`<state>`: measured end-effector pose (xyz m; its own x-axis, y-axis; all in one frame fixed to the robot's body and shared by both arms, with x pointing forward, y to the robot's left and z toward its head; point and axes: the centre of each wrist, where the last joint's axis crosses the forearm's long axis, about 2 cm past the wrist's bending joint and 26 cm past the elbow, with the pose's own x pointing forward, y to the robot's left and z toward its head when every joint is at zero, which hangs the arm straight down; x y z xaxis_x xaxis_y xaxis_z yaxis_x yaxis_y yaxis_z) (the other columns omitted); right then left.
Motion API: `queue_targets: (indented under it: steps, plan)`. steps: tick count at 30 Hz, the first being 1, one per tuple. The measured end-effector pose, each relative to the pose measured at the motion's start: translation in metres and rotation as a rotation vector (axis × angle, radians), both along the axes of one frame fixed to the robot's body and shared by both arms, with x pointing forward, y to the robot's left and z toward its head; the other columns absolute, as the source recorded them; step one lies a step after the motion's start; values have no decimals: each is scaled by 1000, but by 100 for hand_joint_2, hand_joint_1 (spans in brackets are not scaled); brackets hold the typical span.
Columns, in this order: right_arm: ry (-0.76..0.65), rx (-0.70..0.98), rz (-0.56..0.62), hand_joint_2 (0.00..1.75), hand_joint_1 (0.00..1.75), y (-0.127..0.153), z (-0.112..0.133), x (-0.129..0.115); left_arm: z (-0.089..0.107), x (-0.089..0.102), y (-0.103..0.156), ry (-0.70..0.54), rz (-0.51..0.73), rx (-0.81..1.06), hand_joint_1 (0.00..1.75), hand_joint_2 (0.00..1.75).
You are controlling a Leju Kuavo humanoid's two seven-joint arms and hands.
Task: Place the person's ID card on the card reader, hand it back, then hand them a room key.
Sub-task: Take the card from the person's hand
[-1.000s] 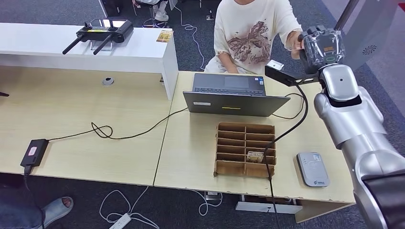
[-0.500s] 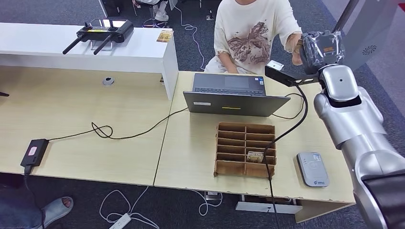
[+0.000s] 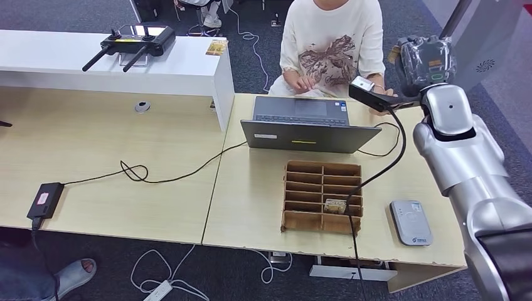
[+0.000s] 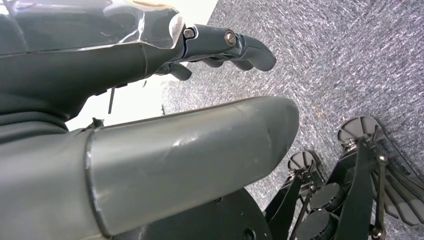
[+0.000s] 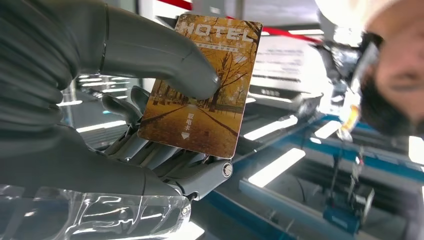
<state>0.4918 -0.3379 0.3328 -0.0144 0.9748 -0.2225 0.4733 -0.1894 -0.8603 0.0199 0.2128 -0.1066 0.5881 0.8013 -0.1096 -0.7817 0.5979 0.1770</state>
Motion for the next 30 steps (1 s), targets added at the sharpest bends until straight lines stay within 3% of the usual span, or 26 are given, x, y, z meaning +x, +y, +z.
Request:
queue_targets:
  steps: [5, 10, 15, 23, 27, 30]
  plan:
    - [-72, 104, 112, 175, 175, 5, -7, -9, 0, 0, 0, -8, 1, -6, 0, 0]
    - [-105, 316, 276, 175, 175, 11, -31, -33, 0, 0, -3, -9, 1, -14, 0, 0]
    - [-129, 503, 411, 175, 175, 4, -37, -59, 1, 0, -5, -16, -2, -21, 0, 0]
    - [-183, 516, 450, 175, 175, -6, -32, -77, 1, 1, -5, -19, -2, -22, 0, 0]
    - [-144, 602, 511, 175, 175, -9, -35, -82, 1, 1, -5, -22, -2, -23, 0, 0]
    - [-18, 826, 660, 175, 175, -14, -47, -92, 1, 1, -6, -25, -1, -24, 0, 0]
